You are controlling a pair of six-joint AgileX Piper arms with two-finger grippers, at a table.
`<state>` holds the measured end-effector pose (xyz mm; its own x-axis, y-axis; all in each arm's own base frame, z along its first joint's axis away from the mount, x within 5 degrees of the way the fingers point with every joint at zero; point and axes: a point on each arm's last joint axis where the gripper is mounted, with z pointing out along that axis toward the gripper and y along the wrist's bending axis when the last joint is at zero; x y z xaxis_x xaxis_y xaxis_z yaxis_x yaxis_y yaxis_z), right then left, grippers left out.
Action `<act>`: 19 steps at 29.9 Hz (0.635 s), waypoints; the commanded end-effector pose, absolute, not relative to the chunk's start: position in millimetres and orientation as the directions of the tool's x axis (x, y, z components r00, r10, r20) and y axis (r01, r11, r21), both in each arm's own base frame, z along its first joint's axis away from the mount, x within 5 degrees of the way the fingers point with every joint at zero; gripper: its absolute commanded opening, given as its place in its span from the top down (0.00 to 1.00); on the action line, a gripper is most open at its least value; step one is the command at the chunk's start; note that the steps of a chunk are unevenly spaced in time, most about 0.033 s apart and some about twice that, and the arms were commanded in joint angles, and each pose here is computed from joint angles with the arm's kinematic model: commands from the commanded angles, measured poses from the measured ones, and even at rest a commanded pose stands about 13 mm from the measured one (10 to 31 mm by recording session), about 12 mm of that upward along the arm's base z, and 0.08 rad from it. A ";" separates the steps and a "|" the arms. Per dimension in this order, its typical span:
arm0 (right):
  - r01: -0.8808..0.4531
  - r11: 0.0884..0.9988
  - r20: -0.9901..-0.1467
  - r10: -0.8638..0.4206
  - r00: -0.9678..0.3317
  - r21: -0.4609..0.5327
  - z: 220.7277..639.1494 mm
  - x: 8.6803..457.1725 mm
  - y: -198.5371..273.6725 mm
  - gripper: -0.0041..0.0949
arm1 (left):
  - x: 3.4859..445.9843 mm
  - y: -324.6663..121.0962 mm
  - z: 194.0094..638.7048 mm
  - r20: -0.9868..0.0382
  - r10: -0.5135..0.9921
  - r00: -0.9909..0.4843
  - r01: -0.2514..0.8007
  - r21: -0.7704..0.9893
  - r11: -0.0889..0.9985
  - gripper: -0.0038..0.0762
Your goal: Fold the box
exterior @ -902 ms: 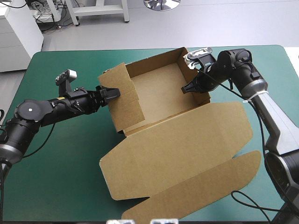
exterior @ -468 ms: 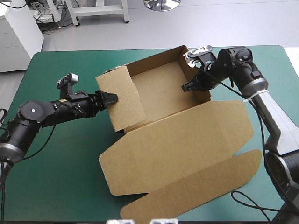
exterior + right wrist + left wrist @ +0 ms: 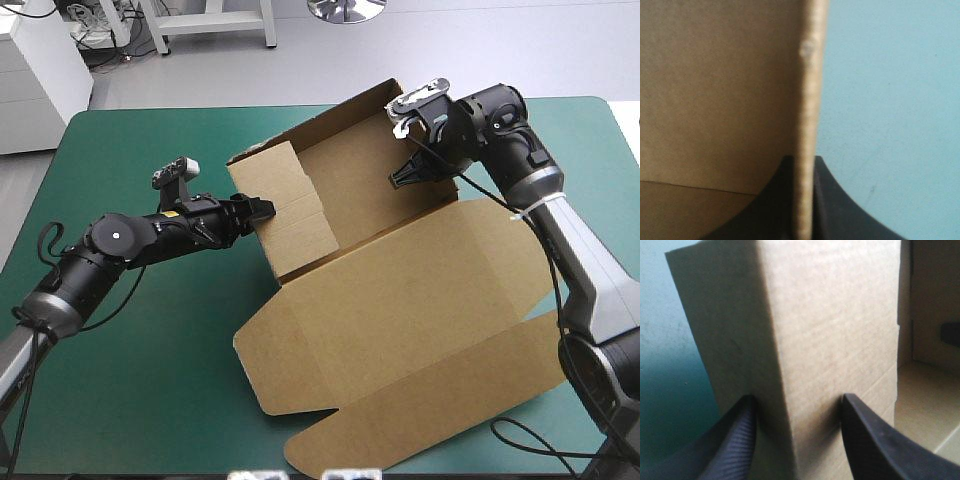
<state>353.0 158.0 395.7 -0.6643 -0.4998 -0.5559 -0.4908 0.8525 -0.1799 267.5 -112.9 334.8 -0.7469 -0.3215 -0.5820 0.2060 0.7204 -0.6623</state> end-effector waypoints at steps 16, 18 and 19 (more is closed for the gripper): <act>-0.506 0.855 -0.670 -0.440 -0.598 -0.111 428.2 337.3 162.1 0.97 | 265.0 -122.8 342.1 -0.533 -0.328 -0.780 0.214 -0.719 0.661 0.50; -0.506 0.855 -0.668 -0.441 -0.599 -0.110 428.0 337.2 162.0 0.97 | 265.2 -122.7 342.2 -0.534 -0.329 -0.779 0.214 -0.719 0.661 0.48; -0.506 0.855 -0.668 -0.441 -0.599 -0.110 428.0 337.2 162.0 0.97 | 265.2 -122.7 342.2 -0.534 -0.329 -0.779 0.214 -0.719 0.661 0.46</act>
